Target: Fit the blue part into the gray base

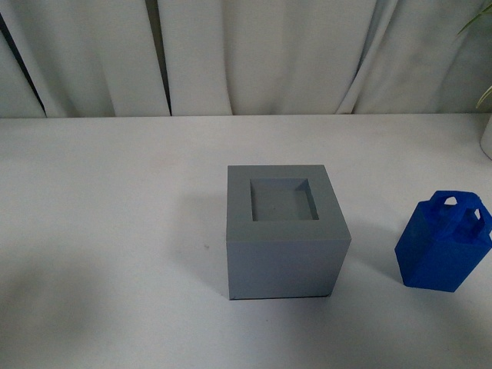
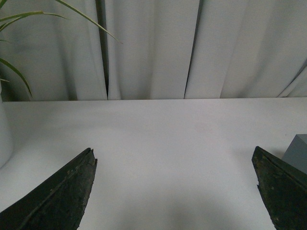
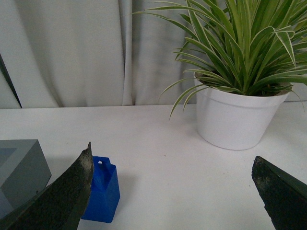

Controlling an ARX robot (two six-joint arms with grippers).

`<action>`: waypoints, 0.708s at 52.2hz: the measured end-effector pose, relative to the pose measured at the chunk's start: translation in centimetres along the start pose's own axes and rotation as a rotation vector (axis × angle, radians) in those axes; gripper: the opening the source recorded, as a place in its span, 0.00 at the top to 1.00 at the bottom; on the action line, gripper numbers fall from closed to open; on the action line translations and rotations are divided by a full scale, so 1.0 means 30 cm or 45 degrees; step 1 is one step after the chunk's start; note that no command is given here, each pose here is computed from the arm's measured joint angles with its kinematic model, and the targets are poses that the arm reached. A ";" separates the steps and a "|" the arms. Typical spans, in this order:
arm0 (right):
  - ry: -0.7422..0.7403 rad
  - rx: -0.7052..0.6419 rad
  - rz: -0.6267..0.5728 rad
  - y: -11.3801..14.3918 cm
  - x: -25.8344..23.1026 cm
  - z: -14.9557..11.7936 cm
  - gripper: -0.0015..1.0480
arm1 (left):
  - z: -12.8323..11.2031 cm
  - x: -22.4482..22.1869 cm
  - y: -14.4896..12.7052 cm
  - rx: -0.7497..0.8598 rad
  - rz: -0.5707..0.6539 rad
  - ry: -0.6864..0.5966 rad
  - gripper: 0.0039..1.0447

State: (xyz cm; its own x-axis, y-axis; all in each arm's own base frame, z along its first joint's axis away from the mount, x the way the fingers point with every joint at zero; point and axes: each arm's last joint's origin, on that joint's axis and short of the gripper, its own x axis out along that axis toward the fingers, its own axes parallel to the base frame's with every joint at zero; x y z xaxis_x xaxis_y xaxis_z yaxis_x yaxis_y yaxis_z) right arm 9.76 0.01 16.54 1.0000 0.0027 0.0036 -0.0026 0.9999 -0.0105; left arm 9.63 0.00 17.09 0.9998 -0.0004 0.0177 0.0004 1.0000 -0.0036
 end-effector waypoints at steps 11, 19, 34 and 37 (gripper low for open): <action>0.000 0.000 0.000 0.000 0.000 0.000 0.07 | 0.000 0.000 0.000 0.000 0.000 0.000 0.06; 0.000 0.000 0.000 0.000 0.000 0.000 0.07 | 0.000 0.000 0.000 0.000 0.000 0.000 0.06; 0.000 0.000 0.000 0.000 0.000 0.000 0.07 | 0.000 0.000 0.000 0.000 0.000 0.000 0.06; 0.000 0.000 0.000 0.000 0.000 0.000 0.07 | 0.000 0.000 0.000 0.000 0.000 0.000 0.06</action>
State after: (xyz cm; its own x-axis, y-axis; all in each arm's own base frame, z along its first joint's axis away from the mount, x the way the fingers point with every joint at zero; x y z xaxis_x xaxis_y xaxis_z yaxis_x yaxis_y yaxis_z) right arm 9.76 0.01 16.54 1.0000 0.0023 0.0036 -0.0023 0.9999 -0.0105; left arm 9.63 0.00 17.09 0.9998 -0.0004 0.0181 0.0005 1.0000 -0.0040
